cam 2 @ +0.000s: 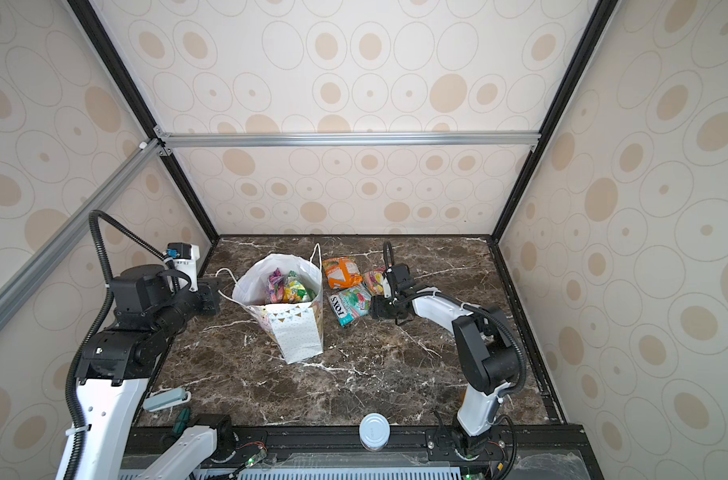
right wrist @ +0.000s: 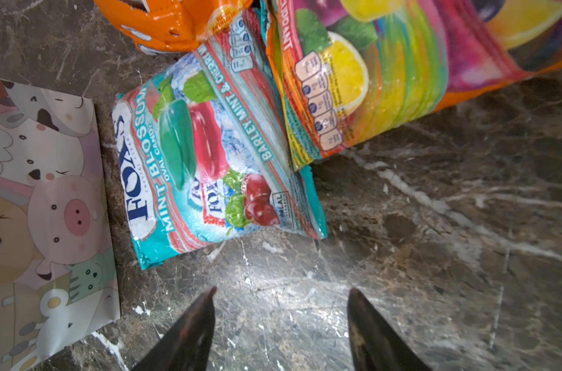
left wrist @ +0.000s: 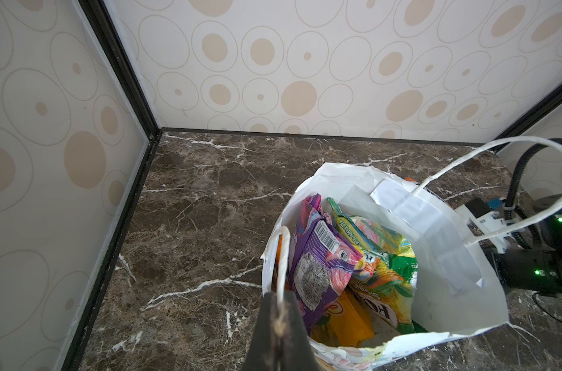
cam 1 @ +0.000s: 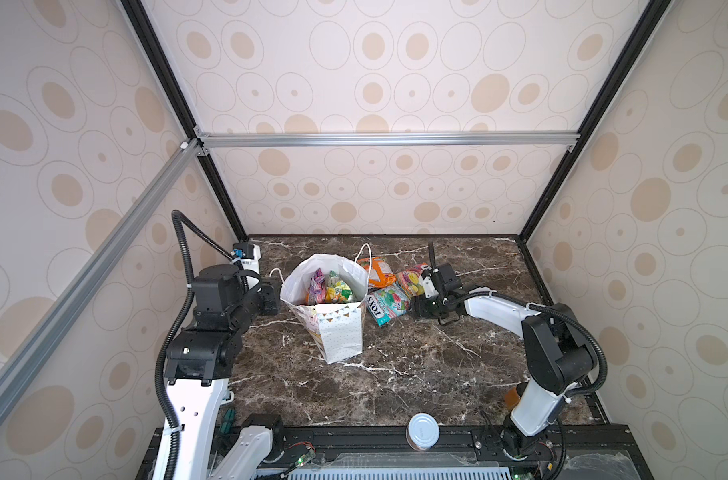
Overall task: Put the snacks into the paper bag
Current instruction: 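Lower the open right gripper toward the teal Fox's Mint Blossom packet, then close the right gripper on the teal packet's end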
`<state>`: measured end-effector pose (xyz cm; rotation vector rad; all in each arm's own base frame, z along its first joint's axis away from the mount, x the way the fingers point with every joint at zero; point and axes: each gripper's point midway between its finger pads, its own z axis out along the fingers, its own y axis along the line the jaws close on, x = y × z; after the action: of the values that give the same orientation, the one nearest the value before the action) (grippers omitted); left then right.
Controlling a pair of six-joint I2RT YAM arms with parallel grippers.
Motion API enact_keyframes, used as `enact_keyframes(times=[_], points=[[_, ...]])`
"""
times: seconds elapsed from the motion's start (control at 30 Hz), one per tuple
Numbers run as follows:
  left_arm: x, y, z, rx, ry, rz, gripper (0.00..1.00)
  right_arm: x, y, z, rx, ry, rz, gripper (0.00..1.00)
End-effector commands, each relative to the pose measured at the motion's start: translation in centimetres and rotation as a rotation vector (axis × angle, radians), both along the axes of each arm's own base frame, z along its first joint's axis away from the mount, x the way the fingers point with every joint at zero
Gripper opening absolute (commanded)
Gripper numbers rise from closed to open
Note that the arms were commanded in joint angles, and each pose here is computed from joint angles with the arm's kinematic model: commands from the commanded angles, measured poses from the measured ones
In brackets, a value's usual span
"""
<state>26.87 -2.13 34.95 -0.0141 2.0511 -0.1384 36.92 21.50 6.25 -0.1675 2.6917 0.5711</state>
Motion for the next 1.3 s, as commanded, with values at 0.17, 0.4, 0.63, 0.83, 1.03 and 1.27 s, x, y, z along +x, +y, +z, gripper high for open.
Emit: enact_keyframes(times=[0.17,0.4,0.63,0.83,1.03,1.27], points=[[-0.1,0.3,1.4,-0.003,-0.038,0.019,0.0,2.0,-0.3,-1.0,-0.035,0.009,0.028,0.67],[-0.2,0.5,1.6,0.002,-0.038,0.03,0.0,2.6,-0.1,-1.6,-0.048,0.009,0.069,0.67],[-0.3,0.6,1.6,0.008,-0.038,0.032,0.0,2.5,0.3,-1.8,-0.033,0.011,0.105,0.67],[-0.4,0.6,1.6,0.007,-0.038,0.034,0.0,2.7,0.3,-2.1,-0.043,0.015,0.133,0.65],[-0.4,0.7,1.7,0.011,-0.04,0.038,0.0,3.4,-0.9,-2.1,-0.142,-0.008,0.157,0.64],[-0.3,0.6,1.6,0.01,-0.038,0.034,0.0,3.7,-0.8,-2.5,-0.178,-0.018,0.237,0.62]])
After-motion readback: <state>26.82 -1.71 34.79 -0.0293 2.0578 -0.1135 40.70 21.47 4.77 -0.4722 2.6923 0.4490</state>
